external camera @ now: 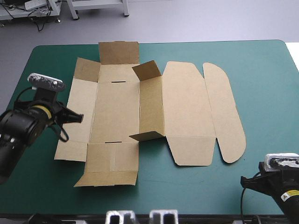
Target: Fold the box
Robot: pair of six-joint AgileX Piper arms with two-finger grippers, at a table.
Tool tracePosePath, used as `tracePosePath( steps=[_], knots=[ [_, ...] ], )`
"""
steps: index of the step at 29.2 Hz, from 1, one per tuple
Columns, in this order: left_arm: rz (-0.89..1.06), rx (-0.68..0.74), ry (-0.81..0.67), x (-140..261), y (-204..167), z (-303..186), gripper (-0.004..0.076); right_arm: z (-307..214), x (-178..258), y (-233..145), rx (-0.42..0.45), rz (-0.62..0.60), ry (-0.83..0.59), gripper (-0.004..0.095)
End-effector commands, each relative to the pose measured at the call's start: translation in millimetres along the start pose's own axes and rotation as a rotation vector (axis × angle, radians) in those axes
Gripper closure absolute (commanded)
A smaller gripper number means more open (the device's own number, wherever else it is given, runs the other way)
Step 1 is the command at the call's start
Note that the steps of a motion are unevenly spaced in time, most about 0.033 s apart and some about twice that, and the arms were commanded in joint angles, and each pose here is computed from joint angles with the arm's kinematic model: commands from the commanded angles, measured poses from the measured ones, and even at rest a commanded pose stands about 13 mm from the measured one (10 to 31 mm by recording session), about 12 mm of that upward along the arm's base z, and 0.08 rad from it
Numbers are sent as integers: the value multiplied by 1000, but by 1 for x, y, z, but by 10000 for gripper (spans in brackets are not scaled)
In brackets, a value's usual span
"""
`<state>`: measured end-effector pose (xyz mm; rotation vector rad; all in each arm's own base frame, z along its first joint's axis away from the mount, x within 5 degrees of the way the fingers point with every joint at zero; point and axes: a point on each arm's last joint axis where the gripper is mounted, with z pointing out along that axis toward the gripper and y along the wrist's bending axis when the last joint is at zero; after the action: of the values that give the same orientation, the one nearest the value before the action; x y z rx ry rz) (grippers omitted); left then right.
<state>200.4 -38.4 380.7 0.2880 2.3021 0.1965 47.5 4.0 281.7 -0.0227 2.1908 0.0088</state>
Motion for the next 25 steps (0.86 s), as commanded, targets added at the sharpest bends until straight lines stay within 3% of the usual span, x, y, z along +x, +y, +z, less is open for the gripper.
tracePosePath(
  steps=[1,6,12,19,22,24,25],
  knots=[
    [-142,-87,-40,-36,32,13,731,-3,-11,-1,15,-13,-74,928],
    [-347,-20,85,-44,88,39,727,-3,-11,-1,17,-15,-73,928],
    [-736,102,161,-14,154,49,727,-3,-11,-1,17,-15,-73,928],
    [-769,99,290,10,174,61,720,-3,-11,-1,17,-13,-73,928],
    [-762,193,300,9,171,71,650,-3,-11,-1,17,-11,-73,928],
    [-763,232,318,10,170,78,566,-3,-11,-1,16,-11,-70,928],
    [-759,239,338,12,170,84,468,-3,-11,-1,16,-11,-68,928]
  ],
)
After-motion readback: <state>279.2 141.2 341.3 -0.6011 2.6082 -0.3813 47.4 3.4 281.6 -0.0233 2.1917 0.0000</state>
